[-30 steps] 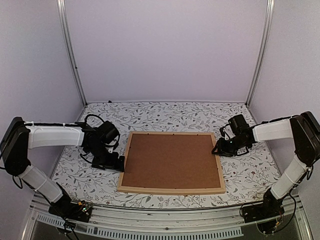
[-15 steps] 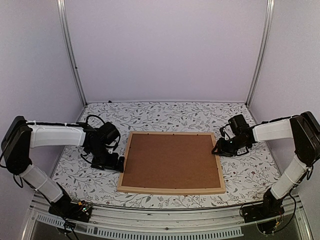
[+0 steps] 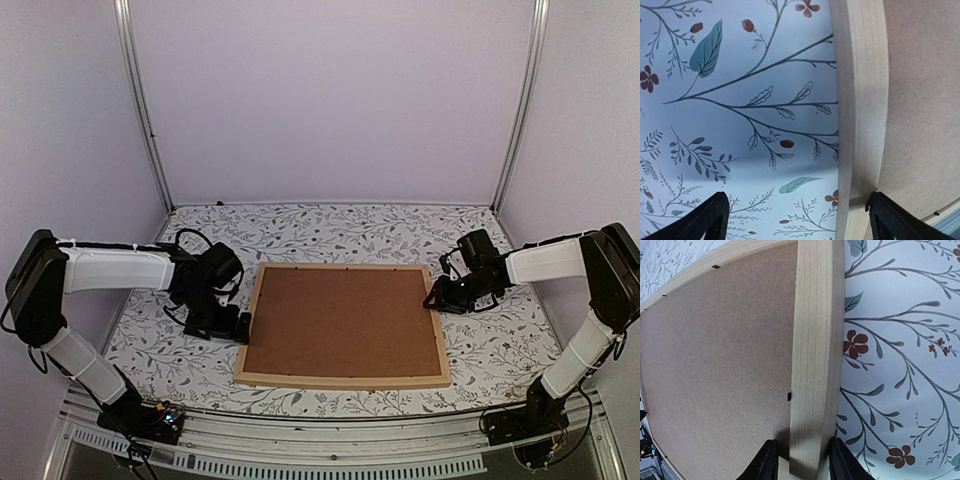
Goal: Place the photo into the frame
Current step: Press the fastener onto the frame body, then hold the photo frame at the center of the board.
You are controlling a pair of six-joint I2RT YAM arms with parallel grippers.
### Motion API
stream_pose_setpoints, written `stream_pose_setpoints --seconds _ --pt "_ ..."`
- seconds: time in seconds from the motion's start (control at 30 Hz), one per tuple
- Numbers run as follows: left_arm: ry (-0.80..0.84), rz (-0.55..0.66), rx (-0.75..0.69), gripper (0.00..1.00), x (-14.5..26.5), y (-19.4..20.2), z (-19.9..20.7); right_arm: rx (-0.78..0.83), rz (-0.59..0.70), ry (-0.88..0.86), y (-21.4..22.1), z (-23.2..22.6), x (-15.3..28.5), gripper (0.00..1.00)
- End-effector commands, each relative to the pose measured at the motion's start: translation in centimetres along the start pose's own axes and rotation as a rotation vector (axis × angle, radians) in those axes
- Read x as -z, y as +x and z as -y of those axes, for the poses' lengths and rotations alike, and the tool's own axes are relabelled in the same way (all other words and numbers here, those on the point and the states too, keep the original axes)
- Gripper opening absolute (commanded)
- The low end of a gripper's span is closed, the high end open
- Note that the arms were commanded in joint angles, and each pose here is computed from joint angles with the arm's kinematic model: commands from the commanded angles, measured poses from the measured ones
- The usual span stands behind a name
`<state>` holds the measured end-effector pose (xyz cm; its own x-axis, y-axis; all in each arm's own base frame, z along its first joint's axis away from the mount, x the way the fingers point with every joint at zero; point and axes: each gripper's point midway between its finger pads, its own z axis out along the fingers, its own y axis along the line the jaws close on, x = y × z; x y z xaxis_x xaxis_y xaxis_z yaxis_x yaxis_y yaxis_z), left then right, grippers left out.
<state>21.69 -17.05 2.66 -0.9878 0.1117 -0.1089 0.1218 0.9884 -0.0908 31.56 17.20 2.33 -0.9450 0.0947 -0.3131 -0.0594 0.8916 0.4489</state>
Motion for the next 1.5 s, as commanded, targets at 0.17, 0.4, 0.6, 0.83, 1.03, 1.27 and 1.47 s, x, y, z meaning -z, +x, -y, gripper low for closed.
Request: stream_pose_setpoints --seconds 0.17,0.4,0.6,0.83,1.03,1.27,1.47 --pt "-0.042 -0.076 -0.034 0.99 -2.3 2.3 1.2 -0.011 -0.078 0.036 2.7 1.3 -1.2 0.36" --pt "-0.069 -0.098 -0.053 0.99 -3.3 3.5 1.7 -0.011 -0.078 0.034 2.6 1.2 -1.2 0.36" --pt "-0.058 -0.019 -0.066 0.99 -1.5 1.4 2.6 -0.01 -0.078 0.034 2.5 1.2 -1.1 0.36" --pt "-0.032 0.132 -0.054 1.0 2.4 -2.4 3.2 -0.007 -0.068 0.041 2.4 1.2 -0.8 0.36" --pt "0.044 0.234 0.007 1.0 5.1 -5.7 2.1 -0.004 -0.058 0.041 2.0 0.9 -0.3 0.37" --pt "0.155 0.278 0.036 0.92 5.0 -8.7 1.6 0.013 -0.029 0.027 0.6 -0.2 1.0 0.45" --pt "0.172 0.257 0.016 0.79 2.8 -10.1 1.4 0.017 -0.008 0.031 -0.3 -0.9 2.2 0.49"
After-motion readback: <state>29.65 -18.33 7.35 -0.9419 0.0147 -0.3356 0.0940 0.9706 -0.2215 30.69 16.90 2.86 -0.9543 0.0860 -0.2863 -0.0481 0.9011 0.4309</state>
